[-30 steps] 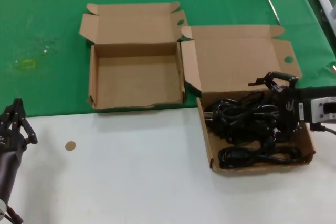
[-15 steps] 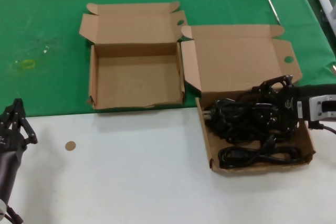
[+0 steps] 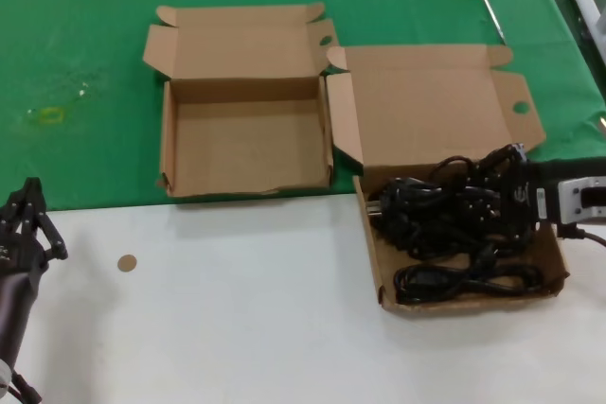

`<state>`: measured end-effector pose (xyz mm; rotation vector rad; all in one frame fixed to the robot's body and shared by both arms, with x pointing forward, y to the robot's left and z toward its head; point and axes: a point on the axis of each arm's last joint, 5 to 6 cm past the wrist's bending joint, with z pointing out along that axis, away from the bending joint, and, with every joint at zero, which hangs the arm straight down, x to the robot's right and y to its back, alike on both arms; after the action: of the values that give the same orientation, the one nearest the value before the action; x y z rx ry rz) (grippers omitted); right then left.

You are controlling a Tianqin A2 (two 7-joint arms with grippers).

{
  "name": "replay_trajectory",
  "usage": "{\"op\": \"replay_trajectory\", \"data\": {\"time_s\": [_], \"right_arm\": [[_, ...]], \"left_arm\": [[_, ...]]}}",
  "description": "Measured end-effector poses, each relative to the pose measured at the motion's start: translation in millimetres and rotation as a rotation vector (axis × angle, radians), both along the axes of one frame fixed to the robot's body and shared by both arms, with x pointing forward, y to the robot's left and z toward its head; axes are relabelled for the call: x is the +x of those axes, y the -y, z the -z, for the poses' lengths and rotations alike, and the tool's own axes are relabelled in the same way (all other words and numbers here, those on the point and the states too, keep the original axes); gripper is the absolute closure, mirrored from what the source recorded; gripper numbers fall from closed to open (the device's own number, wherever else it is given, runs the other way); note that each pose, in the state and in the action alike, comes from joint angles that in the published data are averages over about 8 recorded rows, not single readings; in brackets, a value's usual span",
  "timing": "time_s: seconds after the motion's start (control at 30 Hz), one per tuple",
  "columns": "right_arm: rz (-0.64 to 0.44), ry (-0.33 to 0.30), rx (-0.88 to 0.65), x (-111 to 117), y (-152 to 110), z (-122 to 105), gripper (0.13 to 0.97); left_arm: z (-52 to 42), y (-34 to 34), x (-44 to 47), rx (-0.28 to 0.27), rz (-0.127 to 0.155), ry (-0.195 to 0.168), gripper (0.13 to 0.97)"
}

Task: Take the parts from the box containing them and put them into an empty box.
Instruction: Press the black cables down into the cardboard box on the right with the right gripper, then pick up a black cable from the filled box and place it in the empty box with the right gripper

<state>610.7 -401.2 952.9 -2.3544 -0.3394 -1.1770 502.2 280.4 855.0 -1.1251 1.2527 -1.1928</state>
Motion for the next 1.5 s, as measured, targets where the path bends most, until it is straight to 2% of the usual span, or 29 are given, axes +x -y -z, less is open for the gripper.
{"op": "replay_trajectory", "data": {"time_s": [0.2,0.33,0.67,0.83,1.1,1.5], "right_arm": [[0.005,-0.005,0.006,-2.4,1.3,-5.9,0.878],[0.008,0.004,0.018,-0.8,-1.2,-13.4,0.878],[-0.002,0.054,0.05,19.4,-25.3,-35.4,0.879],[-0.019,0.076,0.078,33.6,-49.1,-44.5,0.88],[-0.056,0.103,0.146,55.0,-102.6,-54.1,0.88],[-0.102,0.111,0.2,74.0,-177.7,-49.9,0.881]], "left_arm": [[0.0,0.0,0.0,0.0,0.0,0.0,0.945],[0.0,0.0,0.0,0.0,0.0,0.0,0.945],[0.0,0.0,0.0,0.0,0.0,0.0,0.945],[0.0,0.0,0.0,0.0,0.0,0.0,0.945],[0.0,0.0,0.0,0.0,0.0,0.0,0.945],[0.0,0.0,0.0,0.0,0.0,0.0,0.945]]}}
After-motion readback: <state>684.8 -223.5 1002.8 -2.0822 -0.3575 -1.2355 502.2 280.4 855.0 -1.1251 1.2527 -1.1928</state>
